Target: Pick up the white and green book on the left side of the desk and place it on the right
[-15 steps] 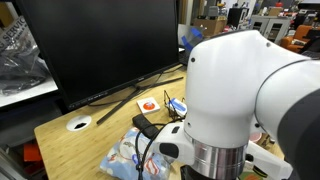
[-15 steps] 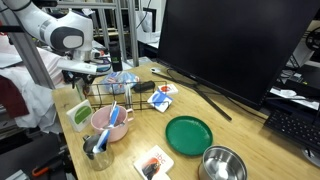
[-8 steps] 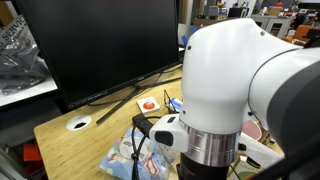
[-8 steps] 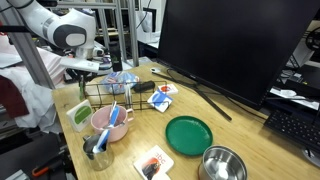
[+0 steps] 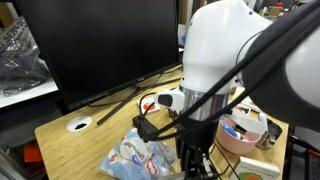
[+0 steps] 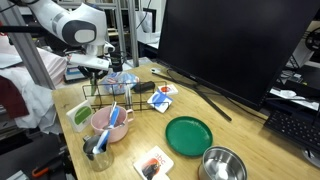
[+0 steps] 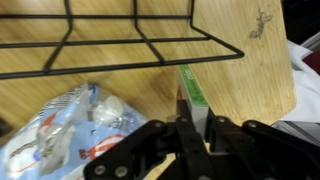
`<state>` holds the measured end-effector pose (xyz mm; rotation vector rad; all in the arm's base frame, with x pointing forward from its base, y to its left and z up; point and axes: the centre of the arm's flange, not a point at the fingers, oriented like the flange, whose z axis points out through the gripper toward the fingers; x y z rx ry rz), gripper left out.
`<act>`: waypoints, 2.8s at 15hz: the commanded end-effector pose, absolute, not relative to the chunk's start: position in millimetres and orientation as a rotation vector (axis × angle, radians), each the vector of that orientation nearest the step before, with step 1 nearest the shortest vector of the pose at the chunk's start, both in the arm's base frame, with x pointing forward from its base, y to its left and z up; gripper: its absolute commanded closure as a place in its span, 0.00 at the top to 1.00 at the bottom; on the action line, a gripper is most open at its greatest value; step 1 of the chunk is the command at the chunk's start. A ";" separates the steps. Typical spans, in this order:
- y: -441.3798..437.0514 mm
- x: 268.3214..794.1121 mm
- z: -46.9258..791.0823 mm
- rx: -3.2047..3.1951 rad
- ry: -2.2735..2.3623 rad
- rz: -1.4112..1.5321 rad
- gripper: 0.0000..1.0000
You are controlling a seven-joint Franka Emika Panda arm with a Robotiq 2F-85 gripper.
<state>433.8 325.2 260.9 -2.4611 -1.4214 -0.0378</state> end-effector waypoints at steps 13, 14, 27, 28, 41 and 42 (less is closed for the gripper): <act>157.7 477.8 448.5 -3.017 -1.118 -0.462 0.04; 142.0 475.3 452.7 -3.083 -1.048 -0.431 0.04; 95.0 465.4 434.0 -3.227 -0.734 -0.184 0.04; 89.3 467.1 427.0 -3.238 -0.695 -0.167 0.04; 64.3 485.7 304.3 -3.273 -0.538 0.125 0.04; 65.4 486.2 295.9 -3.263 -0.549 0.147 0.04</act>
